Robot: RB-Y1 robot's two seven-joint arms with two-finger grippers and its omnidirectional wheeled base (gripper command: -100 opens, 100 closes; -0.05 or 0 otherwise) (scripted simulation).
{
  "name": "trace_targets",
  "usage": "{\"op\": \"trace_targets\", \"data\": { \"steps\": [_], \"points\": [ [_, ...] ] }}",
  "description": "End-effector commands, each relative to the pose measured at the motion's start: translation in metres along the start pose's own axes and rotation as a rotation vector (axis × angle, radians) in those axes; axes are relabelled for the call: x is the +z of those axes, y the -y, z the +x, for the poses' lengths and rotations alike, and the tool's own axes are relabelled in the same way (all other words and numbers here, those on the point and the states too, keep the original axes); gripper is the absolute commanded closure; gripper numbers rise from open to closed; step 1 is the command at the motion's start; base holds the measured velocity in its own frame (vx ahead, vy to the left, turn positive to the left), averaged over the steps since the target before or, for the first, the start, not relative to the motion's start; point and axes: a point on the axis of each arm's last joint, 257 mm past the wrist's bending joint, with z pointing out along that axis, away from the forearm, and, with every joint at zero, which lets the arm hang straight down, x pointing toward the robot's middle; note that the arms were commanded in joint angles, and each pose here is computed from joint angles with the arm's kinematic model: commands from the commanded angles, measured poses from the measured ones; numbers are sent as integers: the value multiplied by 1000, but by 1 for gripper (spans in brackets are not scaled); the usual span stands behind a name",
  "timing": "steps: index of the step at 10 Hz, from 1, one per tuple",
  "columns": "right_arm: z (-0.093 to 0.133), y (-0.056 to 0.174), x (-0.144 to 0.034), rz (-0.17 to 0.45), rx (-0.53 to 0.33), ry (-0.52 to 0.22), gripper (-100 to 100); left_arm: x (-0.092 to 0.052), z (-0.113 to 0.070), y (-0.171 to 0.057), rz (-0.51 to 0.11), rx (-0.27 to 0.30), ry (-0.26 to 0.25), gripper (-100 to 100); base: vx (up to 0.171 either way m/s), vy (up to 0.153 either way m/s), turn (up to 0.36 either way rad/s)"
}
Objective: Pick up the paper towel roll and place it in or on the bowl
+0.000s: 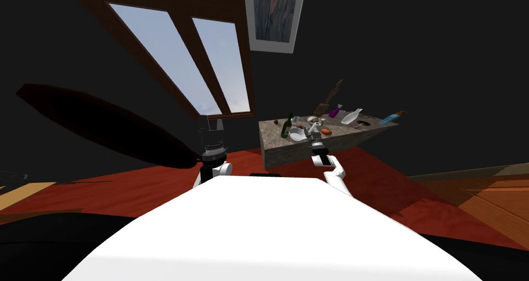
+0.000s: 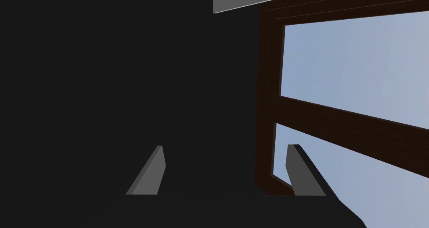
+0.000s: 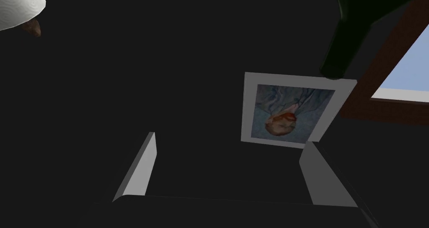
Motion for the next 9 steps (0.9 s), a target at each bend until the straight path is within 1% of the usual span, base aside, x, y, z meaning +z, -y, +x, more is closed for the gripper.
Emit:
{"op": "trace_targets", "data": {
  "steps": [1,2,3,4,5,6,7,8,9],
  "points": [
    [1,14,6,16,-60,-4,-100,0,0,0,0,0,0,0,7,49,-32],
    [10,19,3,27,-57,-22,-100,0,0,0,0,0,0,0,-5,52,-22],
    [6,30,10,37,-112,-15,-100,0,0,0,0,0,0,0,-10,66,-24],
    [16,36,6,50,-108,-36,-100,0,0,0,0,0,0,0,-4,56,-20],
    [10,46,14,60,-160,-28,-100,0,0,0,0,0,0,0,-6,56,-24],
    [21,53,9,74,-156,-51,-100,0,0,0,0,0,0,0,-6,45,-17],
    [13,62,18,83,-205,-38,-100,0,0,0,0,0,0,0,-6,54,-23],
    [25,70,12,99,-199,-66,-100,0,0,0,0,0,0,0,-4,41,-14],
    [19,81,19,112,-243,-59,-100,0,0,0,0,0,0,0,-3,38,-21]
  ]
}}
